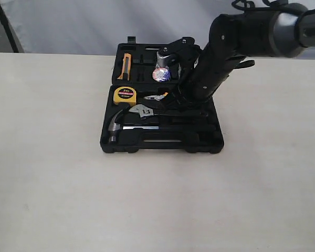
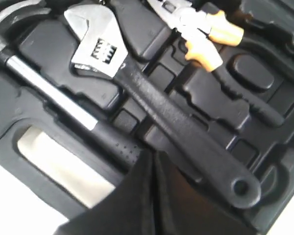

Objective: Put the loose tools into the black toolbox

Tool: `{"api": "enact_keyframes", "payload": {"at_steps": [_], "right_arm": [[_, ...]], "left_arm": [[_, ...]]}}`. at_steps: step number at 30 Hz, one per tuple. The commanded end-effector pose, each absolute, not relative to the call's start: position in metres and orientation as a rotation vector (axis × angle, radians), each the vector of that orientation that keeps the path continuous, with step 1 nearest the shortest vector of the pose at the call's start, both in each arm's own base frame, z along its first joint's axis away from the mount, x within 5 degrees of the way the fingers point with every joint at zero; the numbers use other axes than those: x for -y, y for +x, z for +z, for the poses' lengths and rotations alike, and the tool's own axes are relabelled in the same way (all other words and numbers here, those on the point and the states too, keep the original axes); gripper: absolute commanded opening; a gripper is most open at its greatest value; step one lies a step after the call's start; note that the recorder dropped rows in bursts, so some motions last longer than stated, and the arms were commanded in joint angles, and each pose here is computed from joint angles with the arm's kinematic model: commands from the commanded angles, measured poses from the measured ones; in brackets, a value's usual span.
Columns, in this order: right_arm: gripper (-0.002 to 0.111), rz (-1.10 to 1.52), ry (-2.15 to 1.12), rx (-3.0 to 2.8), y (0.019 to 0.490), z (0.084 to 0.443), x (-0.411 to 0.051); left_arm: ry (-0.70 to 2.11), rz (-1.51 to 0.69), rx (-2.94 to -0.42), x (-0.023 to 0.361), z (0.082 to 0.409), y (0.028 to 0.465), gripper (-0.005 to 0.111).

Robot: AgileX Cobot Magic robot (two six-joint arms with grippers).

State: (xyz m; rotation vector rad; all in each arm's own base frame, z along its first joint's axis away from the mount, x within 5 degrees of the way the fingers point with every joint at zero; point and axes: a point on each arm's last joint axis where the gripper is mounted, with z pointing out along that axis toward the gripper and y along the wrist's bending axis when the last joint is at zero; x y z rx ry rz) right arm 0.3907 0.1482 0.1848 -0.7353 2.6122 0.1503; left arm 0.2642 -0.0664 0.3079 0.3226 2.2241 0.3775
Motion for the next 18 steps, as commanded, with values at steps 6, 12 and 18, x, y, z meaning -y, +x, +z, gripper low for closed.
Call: {"api": "enact_keyframes", "payload": {"at_steps": [6, 12, 18], "right_arm": [[0.0, 0.164, -0.419, -2.707, 0.379, 0.188, -0.092], [0.0, 0.258, -0.038, -2.657, 0.363, 0.191, -0.042], [0.0, 0.269, 0.162, -2.621, 0.337, 0.2, -0.022]], "left_arm": [[0.306, 0.348, -2.223, 0.066, 0.307, 0.263, 0.001], [0.306, 0.348, -2.223, 0.066, 0.307, 0.263, 0.001], [0.306, 0.348, -2.223, 0.066, 0.307, 0.263, 0.001]]}}
